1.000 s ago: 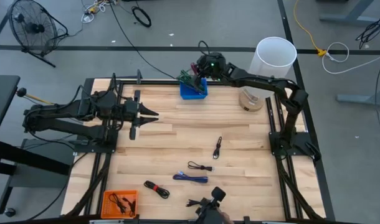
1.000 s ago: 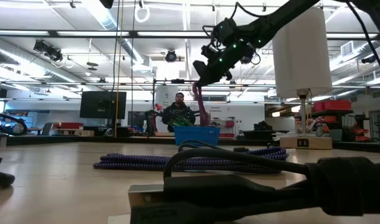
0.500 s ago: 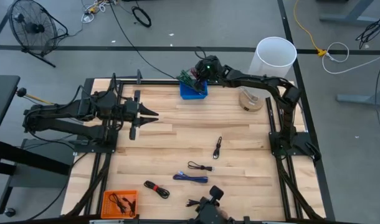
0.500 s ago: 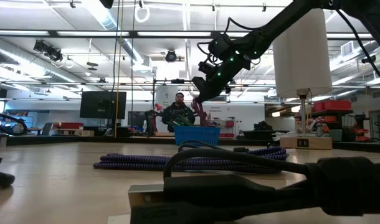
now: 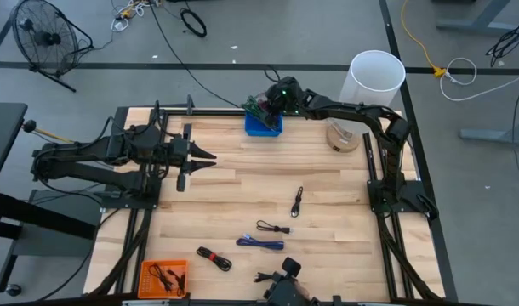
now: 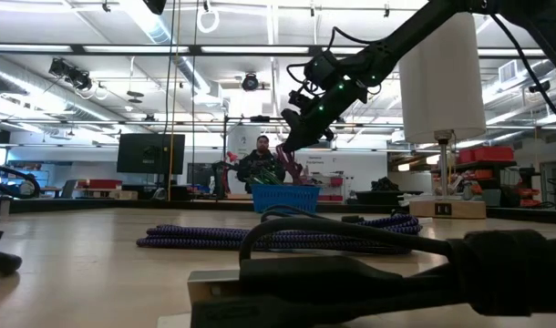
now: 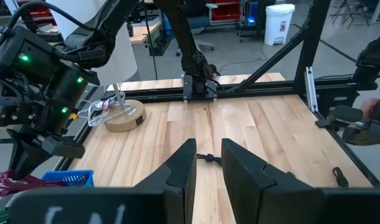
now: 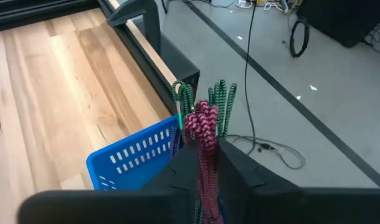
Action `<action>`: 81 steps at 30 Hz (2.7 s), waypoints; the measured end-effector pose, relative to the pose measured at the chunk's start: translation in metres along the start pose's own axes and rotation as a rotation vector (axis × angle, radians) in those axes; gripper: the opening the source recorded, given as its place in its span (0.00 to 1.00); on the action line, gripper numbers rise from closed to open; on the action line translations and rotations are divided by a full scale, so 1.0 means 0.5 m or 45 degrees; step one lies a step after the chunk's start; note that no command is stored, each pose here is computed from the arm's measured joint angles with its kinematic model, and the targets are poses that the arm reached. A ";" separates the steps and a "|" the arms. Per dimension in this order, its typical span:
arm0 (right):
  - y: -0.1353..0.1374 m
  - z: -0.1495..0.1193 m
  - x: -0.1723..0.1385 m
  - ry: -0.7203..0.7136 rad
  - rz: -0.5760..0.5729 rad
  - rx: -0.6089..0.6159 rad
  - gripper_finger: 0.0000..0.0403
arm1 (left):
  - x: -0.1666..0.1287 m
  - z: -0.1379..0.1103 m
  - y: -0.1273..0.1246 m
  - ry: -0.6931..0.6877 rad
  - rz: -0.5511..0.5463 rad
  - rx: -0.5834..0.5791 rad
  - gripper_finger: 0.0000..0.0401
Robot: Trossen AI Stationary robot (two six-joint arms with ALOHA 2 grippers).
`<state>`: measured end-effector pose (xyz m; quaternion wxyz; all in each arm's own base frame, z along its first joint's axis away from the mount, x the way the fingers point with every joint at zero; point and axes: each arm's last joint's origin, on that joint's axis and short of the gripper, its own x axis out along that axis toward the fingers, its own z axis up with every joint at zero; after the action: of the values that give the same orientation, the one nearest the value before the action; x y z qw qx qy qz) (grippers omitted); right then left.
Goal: Pick & Place USB Port
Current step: Put the red charger cable into the blue basket, then put the black charger cable into the orange basket
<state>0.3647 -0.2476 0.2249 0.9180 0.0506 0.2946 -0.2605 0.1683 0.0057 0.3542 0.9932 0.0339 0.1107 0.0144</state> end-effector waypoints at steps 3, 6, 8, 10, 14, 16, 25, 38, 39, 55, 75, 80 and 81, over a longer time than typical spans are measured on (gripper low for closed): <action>0.000 0.000 0.000 -0.001 -0.002 0.000 0.23 | 0.000 0.000 0.000 0.000 0.000 0.001 0.20; 0.000 0.000 0.000 -0.001 -0.009 -0.001 0.29 | 0.000 0.000 0.000 0.000 0.000 0.001 0.20; 0.000 0.000 0.000 -0.003 -0.001 -0.001 0.32 | 0.000 0.000 0.000 0.000 0.000 0.001 0.20; 0.001 0.001 0.000 -0.003 0.001 -0.002 0.35 | 0.000 0.000 0.000 0.000 0.000 0.001 0.20; 0.004 0.003 0.000 -0.017 0.004 -0.004 0.39 | 0.000 0.000 0.000 0.000 0.000 0.001 0.20; 0.009 0.007 0.000 -0.042 0.025 -0.004 0.39 | 0.000 0.000 0.000 0.000 0.000 0.002 0.20; 0.033 0.018 -0.001 -0.107 0.066 -0.033 0.38 | 0.000 0.000 0.000 0.000 0.000 0.001 0.20; 0.036 0.021 -0.001 -0.123 0.067 0.003 0.38 | 0.000 0.001 0.000 -0.003 0.000 0.004 0.20; 0.038 0.020 -0.001 -0.118 0.070 0.014 0.38 | 0.000 0.001 0.000 -0.003 0.000 0.004 0.20; 0.238 -0.020 -0.027 0.139 0.639 -0.139 0.38 | -0.001 -0.011 -0.001 0.077 -0.008 -0.033 0.20; 0.478 -0.014 -0.205 0.131 1.087 -0.287 0.38 | 0.092 -0.154 -0.234 0.874 -0.177 -0.100 0.20; 0.522 -0.019 -0.258 0.116 1.105 -0.351 0.38 | 0.131 -0.204 -0.302 0.976 -0.233 -0.030 0.20; 0.529 -0.020 -0.265 0.110 1.104 -0.358 0.38 | 0.140 -0.213 -0.317 0.982 -0.260 -0.025 0.20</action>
<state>0.4023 0.0417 0.2758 0.9271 0.0550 0.3166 0.1927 0.2162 -0.1428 0.2239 0.8754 0.0054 0.4781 -0.0717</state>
